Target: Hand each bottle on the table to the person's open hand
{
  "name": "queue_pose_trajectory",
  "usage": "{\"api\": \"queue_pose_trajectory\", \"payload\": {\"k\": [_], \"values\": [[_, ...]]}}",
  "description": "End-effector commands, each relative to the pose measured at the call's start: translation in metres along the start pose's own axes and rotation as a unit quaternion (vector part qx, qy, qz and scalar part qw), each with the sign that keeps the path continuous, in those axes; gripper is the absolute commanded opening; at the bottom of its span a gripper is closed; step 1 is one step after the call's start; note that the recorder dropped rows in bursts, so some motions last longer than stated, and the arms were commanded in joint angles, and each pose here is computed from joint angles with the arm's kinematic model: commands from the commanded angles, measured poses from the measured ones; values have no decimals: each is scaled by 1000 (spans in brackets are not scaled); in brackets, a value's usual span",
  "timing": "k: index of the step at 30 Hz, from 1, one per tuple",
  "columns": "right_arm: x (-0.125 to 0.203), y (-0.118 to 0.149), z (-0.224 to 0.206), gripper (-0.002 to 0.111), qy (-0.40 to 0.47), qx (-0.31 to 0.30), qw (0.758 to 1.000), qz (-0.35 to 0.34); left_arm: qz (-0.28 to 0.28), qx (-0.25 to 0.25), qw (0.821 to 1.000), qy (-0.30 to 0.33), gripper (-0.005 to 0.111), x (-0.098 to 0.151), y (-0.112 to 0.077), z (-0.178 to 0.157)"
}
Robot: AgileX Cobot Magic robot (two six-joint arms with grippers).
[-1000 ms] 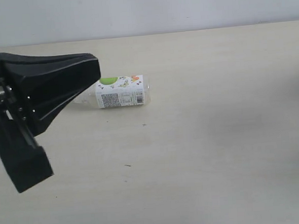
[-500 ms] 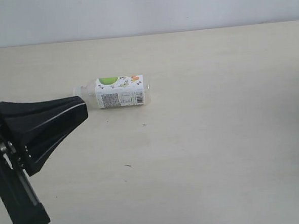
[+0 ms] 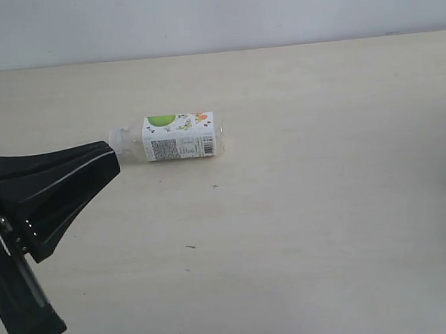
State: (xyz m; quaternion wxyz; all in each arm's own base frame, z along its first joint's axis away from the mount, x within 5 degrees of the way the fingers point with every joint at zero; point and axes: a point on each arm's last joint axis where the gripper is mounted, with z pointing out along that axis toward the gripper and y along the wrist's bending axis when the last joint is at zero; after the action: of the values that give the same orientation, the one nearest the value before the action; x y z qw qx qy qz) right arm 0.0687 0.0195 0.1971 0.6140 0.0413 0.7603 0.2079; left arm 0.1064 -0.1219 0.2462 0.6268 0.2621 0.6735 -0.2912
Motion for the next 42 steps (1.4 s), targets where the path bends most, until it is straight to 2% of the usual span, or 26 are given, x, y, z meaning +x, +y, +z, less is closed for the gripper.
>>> {"api": "queue_pose_trajectory", "payload": {"k": [1, 42], "values": [[1, -1, 0, 0, -4, 1, 1000, 0, 5, 2, 1000, -2, 5, 0, -1, -1], [1, -1, 0, 0, -3, 1, 1000, -1, 15, 3, 1000, 6, 5, 2, -1, -1]]}}
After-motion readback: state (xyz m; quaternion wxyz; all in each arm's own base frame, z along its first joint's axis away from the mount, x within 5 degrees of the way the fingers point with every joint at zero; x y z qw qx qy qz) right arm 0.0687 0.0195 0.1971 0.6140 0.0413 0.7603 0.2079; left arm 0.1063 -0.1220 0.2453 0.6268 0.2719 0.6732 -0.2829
